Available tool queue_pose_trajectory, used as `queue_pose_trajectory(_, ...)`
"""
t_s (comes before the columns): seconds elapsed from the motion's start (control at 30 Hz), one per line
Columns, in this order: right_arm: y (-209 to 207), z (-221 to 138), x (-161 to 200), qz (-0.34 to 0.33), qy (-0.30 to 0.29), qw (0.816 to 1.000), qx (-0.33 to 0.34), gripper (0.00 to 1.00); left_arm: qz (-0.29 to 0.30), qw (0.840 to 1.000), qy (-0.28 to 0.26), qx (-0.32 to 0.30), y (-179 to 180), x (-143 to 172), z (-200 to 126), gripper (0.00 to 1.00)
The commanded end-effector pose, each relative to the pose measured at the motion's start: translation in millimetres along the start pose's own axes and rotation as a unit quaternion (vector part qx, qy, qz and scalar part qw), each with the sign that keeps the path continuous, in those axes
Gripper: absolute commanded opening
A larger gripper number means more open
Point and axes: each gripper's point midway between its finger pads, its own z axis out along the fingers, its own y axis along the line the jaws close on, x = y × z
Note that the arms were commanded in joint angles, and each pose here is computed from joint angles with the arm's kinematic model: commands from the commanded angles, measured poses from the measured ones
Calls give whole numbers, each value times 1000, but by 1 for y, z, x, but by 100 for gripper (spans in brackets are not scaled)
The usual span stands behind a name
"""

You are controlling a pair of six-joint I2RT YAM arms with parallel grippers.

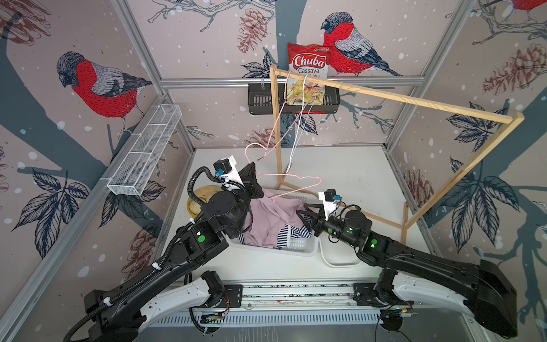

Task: Remove the clothespins securing tank tops to the hanger
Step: Remove the tank top from the hanger.

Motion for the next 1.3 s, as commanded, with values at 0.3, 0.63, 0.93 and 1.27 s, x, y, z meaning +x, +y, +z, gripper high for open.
queue_pose_trajectory(0.3,11,-58,-102,-163,-57,984,38,56,47,995,-26,82,-30,-8,-1,0)
queue_pose_trajectory(0.63,48,2,-115,-250,76,964,-55,58,55,987,-31,145,-43,0,-11,0)
queue_pose_trajectory(0.93,72,19,-112,-254,87,956,-120,50,103,972,5,210,-76,8,-9,0)
queue_pose_trajectory(1.27,72,34,-104,-266,101,951,-120,25,91,970,9,227,-83,9,-10,0)
